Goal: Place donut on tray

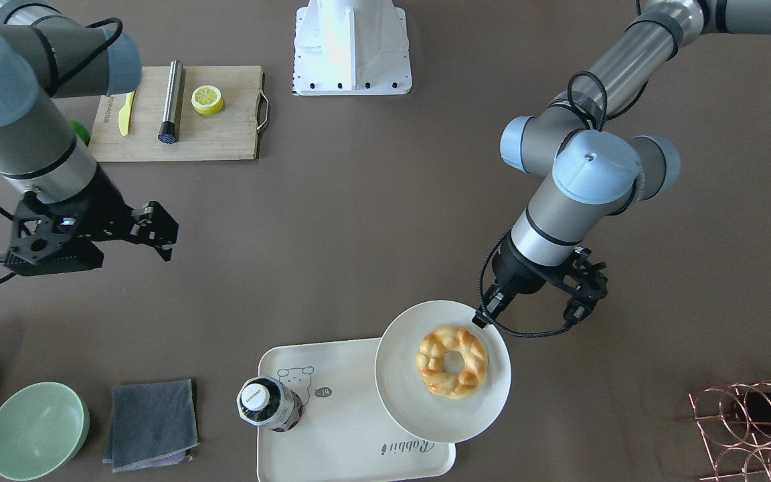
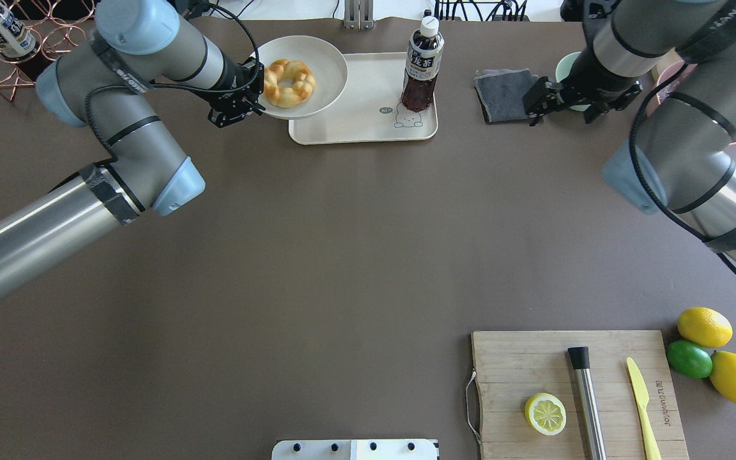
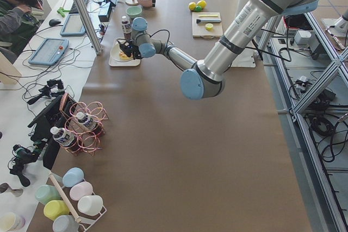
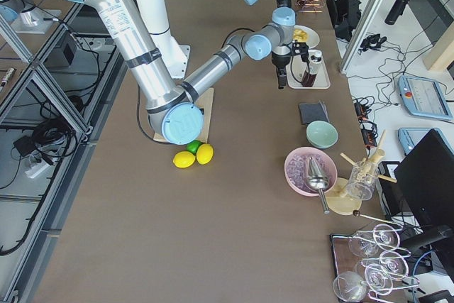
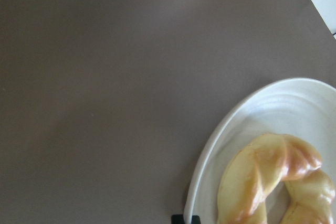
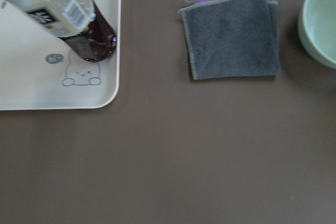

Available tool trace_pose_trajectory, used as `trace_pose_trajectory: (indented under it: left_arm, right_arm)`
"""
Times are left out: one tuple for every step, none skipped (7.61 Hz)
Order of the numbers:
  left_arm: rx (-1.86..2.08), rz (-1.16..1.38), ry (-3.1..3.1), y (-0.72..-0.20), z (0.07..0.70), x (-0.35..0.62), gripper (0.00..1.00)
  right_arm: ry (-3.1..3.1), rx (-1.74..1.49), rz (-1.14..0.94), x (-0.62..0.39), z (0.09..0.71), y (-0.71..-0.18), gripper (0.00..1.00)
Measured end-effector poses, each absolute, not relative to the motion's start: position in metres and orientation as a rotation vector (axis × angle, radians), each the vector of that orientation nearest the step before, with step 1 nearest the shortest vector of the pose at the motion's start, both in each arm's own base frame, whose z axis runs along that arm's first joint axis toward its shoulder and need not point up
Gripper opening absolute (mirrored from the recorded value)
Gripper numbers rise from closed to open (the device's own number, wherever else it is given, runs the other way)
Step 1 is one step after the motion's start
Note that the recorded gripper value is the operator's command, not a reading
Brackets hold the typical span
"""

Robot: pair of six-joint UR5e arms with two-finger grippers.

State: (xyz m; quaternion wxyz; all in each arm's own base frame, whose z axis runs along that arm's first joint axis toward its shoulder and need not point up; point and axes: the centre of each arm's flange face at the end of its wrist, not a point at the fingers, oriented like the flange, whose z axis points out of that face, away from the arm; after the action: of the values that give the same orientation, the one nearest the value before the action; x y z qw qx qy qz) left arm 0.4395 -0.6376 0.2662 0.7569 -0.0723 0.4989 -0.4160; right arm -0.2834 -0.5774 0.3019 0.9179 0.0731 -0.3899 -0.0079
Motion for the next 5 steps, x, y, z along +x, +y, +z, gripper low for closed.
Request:
trace_pose_trajectory:
  left_arm:
    - [-0.146,-0.957,1.088,-0.64,0.248,0.467,0.0]
    - [-0.134,-0.998,1.09,-0.643,0.234,0.494,0.0]
    - [-0.125,-1.037,1.089,-0.649,0.221,0.519,0.0]
    - [-0.117,-1.061,1.076,-0.656,0.213,0.541,0.0]
    - [-0.101,-1.079,1.058,-0.663,0.214,0.559,0.0]
  right_arm:
    - [-0.788,0.145,-0.073,-0.242,0.342,-0.583,1.0]
    - [-0.782,0.141,-0.118,-0.206,0.376,-0.584,1.0]
    - [-0.777,0.136,-0.152,-0.175,0.407,-0.581,1.0]
    - [-0.776,0.134,-0.18,-0.152,0.43,-0.577,1.0]
    - [-0.777,0.129,-0.202,-0.136,0.448,-0.573,1.0]
